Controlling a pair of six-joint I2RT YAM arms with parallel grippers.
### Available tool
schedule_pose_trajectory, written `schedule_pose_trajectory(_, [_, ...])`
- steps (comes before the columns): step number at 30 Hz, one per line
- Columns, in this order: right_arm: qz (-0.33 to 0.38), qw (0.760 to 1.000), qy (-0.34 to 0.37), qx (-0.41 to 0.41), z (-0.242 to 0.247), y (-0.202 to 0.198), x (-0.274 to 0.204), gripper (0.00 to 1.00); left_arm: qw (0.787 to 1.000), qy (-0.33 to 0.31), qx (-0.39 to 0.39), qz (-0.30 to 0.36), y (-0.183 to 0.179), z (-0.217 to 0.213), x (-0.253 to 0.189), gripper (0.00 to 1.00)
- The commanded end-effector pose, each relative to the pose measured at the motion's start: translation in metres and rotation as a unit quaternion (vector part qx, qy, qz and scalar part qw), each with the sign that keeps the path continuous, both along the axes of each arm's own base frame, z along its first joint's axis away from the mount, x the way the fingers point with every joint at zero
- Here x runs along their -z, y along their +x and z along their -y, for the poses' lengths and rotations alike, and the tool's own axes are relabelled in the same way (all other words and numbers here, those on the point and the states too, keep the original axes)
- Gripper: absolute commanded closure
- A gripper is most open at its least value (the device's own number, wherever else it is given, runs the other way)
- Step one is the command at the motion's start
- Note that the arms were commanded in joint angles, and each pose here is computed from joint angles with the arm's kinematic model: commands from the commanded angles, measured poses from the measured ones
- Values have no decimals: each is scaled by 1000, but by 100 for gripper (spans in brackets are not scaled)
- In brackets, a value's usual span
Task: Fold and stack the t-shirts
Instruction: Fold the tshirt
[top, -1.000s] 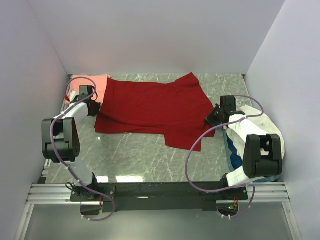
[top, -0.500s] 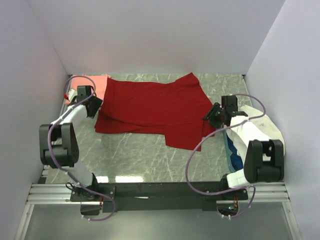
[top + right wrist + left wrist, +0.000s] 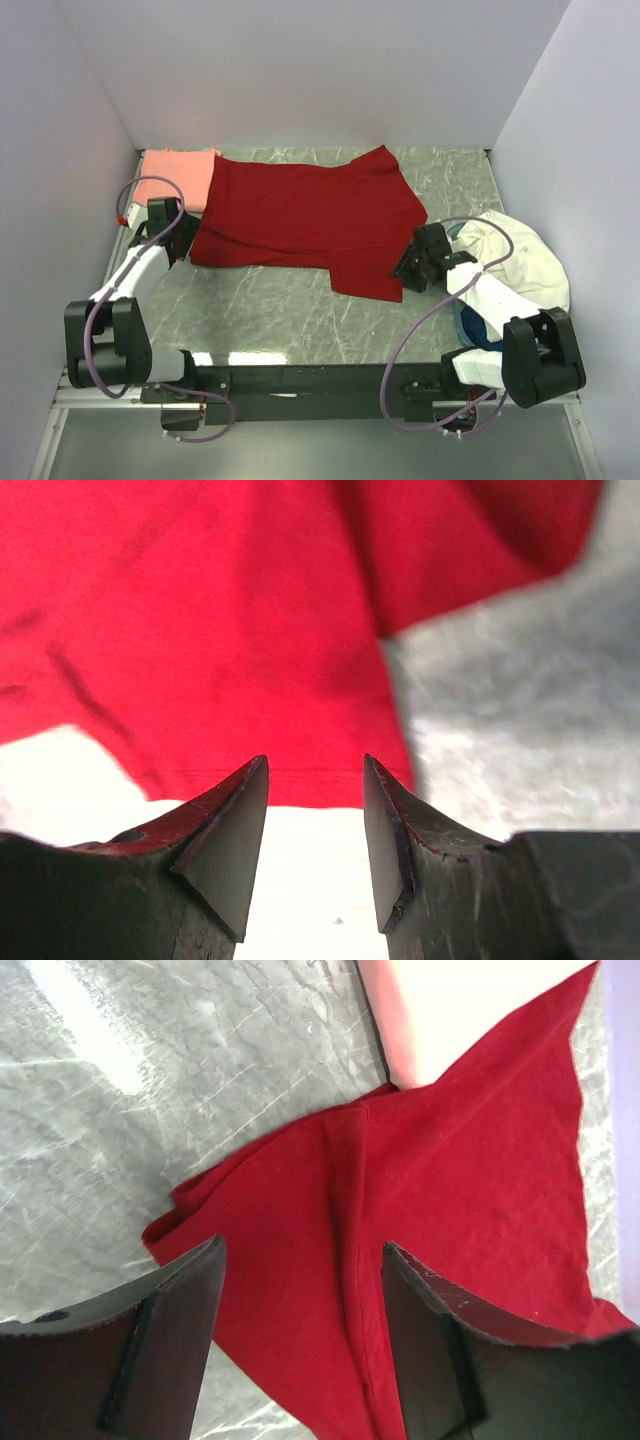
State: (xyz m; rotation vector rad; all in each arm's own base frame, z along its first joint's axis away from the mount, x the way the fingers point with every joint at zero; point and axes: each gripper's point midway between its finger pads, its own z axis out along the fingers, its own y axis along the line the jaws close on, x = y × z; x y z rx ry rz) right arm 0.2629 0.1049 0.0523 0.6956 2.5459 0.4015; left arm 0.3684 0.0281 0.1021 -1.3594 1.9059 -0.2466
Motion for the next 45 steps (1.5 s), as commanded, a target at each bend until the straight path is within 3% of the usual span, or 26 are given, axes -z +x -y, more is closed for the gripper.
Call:
schedule_pose_trajectory(1, [0,999,-16,42,10,-7,6,50,999,4,-9,39,-2,-1,-19,31])
schedule_pose_trajectory(15, [-39,997,-33,51,7,-35,28,51,999,1,-1,41,-13,2,-14,31])
schedule_pose_trajectory(24, [-46,998,-34,40,-3,-32,33,53,999,3,4,38,-13,3,-12,31])
schedule_pose_trajectory(30, [-48,998,-26,19,-12,-27,36,64,999,2,9,36,-12,4,-9,31])
schedule_pose_trajectory(33, [-33,999,-10,2,-20,-22,28,83,999,0,9,37,-11,5,-9,32])
schedule_pose_trajectory(34, [-30,1000,-6,-5,-22,-22,25,96,999,0,10,36,-11,5,-8,32])
schedule_pose_trajectory(35, [-20,1000,0,-8,-25,-17,18,100,999,0,10,35,-11,5,-7,32])
schedule_pose_trajectory(45, [53,998,27,-31,-48,46,-62,100,1000,-9,7,29,13,9,-3,33])
